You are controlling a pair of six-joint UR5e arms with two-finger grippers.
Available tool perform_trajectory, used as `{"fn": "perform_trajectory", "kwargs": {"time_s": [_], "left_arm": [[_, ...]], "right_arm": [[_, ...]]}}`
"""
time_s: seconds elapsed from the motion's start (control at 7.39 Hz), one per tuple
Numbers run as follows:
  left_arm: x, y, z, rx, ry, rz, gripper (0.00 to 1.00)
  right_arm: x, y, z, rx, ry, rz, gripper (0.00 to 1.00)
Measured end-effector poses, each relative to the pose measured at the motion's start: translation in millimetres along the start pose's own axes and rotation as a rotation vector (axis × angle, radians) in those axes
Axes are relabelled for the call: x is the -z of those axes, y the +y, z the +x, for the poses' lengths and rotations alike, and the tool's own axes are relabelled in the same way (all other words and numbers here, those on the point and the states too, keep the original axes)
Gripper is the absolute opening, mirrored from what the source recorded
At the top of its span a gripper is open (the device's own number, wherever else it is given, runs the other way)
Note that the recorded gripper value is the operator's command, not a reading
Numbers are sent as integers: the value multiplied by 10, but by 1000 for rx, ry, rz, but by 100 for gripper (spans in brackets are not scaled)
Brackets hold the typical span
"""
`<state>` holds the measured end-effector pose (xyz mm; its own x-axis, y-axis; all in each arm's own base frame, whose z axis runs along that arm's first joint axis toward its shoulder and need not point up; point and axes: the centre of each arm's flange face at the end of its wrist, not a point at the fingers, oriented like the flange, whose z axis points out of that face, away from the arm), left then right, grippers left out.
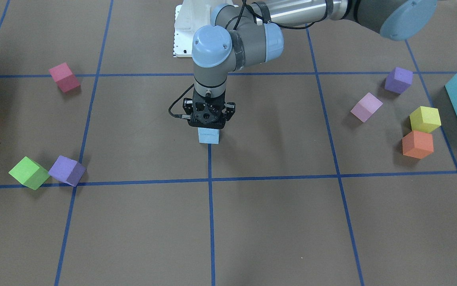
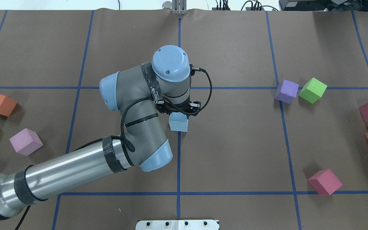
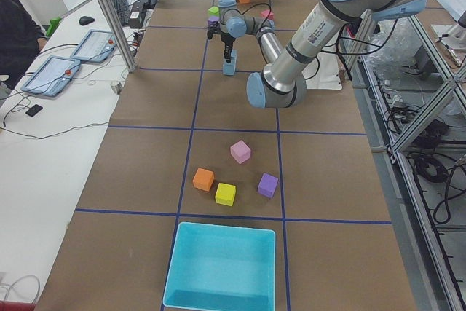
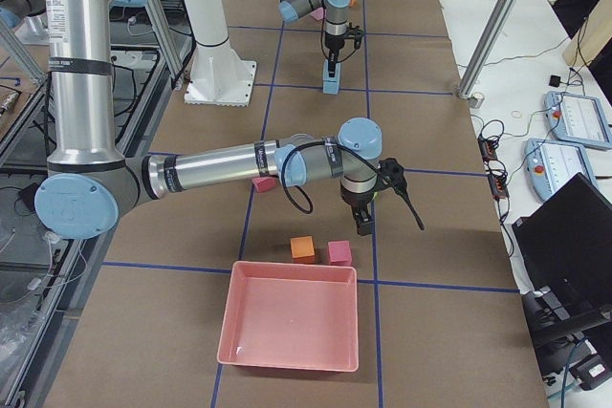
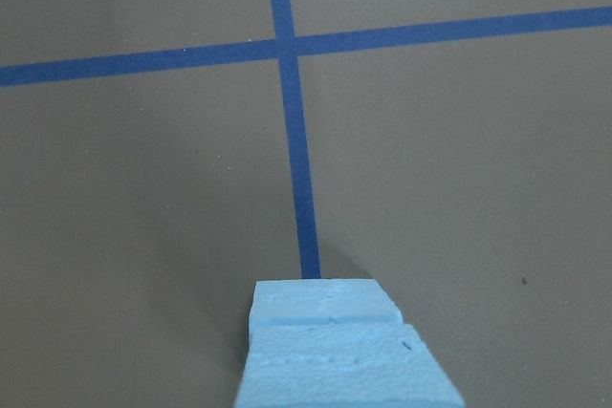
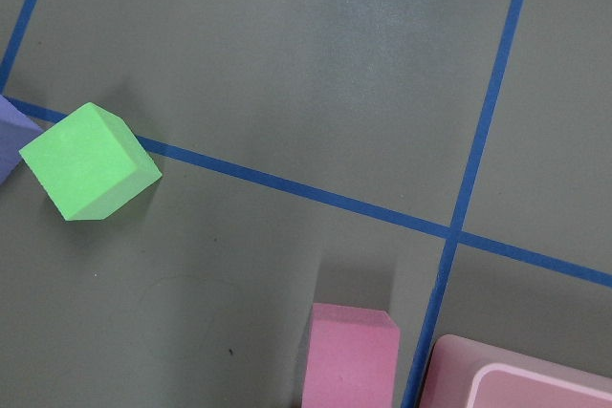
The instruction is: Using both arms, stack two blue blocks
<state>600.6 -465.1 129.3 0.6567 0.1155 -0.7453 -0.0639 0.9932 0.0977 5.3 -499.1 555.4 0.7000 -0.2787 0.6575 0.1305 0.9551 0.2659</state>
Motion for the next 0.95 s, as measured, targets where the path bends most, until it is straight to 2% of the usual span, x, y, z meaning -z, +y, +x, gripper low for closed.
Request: {"fn": "perform_trajectory", "kwargs": {"time_s": [0.14,0.27,0.54,0.95], "left_arm": [[-2,2,-7,1,-1,0,72],[-4,4,-13,4,-2,0,77],[10,6,-6,8,0,2,97],[163,38,17,-1,23,16,98]], "right_arm": [[0,0,0,-1,0,0,100],[0,-4,0,-1,0,0,100],[4,-25,-3,-1,0,1,100],[5,-33,-4,0,0,1,100]]}}
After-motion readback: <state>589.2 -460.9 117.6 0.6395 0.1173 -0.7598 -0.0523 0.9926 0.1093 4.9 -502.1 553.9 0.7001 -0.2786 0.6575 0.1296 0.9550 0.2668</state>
